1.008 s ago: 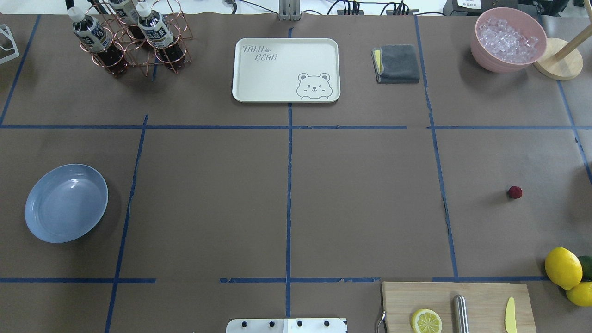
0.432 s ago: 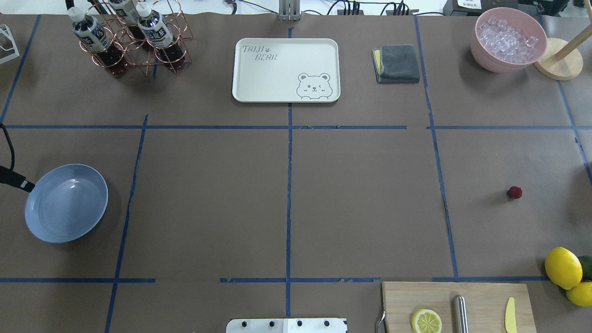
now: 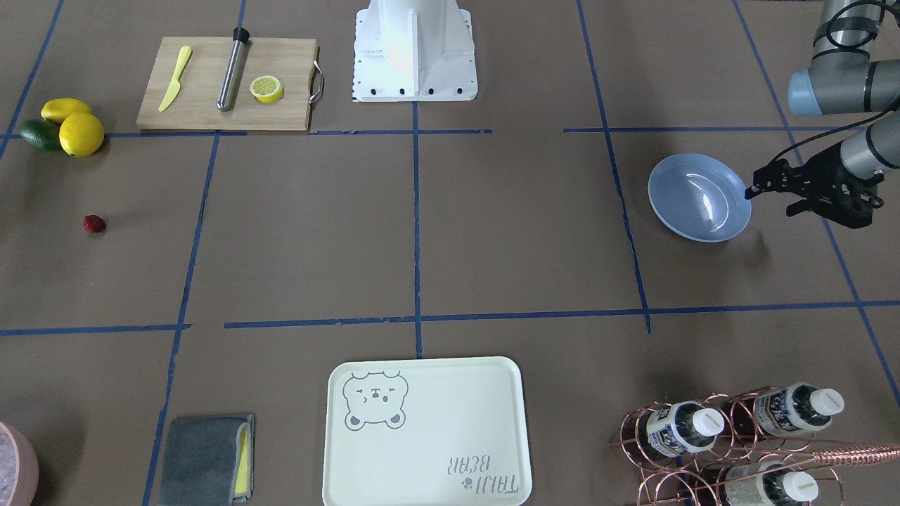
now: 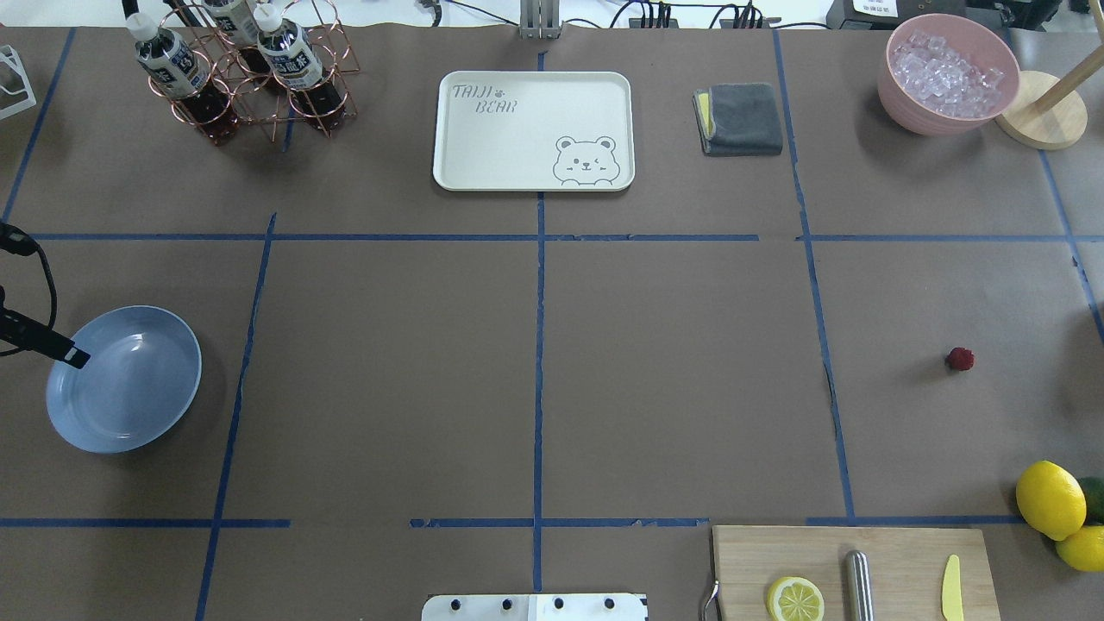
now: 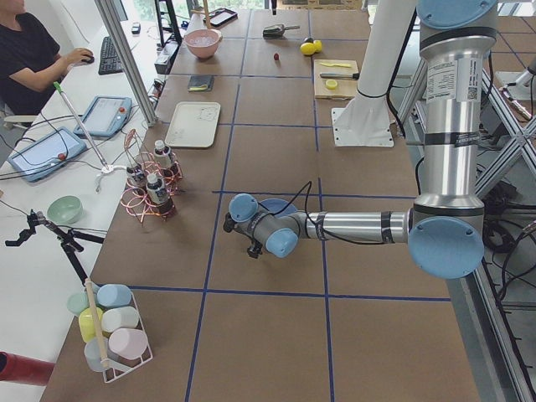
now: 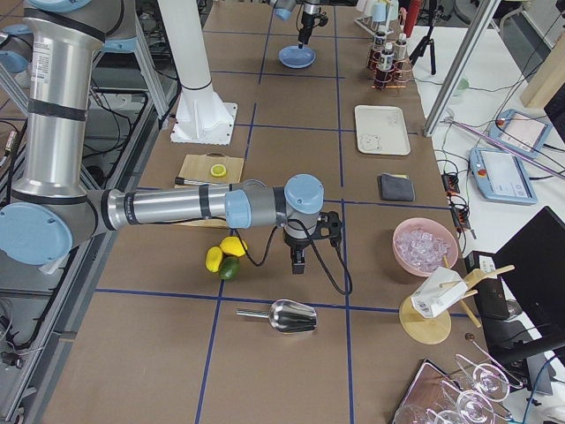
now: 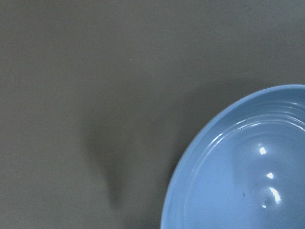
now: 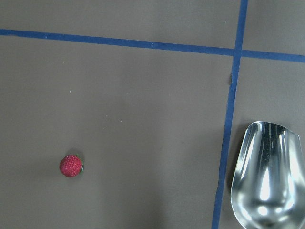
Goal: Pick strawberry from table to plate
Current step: 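Lower the left gripper to the rim of the light blue plate and grip it, then slide the light blue plate with the left gripper toward the table center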
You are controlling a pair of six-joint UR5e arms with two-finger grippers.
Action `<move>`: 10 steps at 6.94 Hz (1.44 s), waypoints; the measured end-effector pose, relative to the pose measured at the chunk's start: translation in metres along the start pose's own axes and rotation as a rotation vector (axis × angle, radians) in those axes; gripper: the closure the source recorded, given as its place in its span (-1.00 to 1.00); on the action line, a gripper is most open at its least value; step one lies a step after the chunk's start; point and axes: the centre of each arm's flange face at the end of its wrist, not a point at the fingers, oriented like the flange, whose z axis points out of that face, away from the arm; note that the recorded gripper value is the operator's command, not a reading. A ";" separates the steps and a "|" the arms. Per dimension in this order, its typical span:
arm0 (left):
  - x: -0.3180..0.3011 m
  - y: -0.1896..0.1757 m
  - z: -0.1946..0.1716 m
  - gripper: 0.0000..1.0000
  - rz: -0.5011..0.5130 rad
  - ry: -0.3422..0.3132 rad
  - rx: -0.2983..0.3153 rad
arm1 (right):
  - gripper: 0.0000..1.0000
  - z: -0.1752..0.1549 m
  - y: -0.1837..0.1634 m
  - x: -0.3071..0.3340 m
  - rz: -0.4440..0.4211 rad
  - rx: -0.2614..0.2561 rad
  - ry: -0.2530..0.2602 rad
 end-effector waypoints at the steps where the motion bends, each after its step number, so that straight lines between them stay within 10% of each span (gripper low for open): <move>1: 0.000 -0.003 0.004 0.73 0.001 0.000 -0.005 | -1.00 0.000 0.000 0.000 0.000 0.000 0.000; 2: 0.001 -0.006 0.006 1.00 0.002 0.000 -0.008 | -1.00 0.000 0.000 0.000 0.000 0.001 0.000; 6: 0.025 -0.020 -0.009 1.00 -0.049 -0.002 0.033 | -1.00 -0.002 -0.001 -0.003 -0.003 0.004 -0.016; 10: 0.201 -0.100 -0.036 1.00 -0.295 0.146 0.109 | -1.00 -0.003 -0.002 -0.010 -0.007 0.002 -0.067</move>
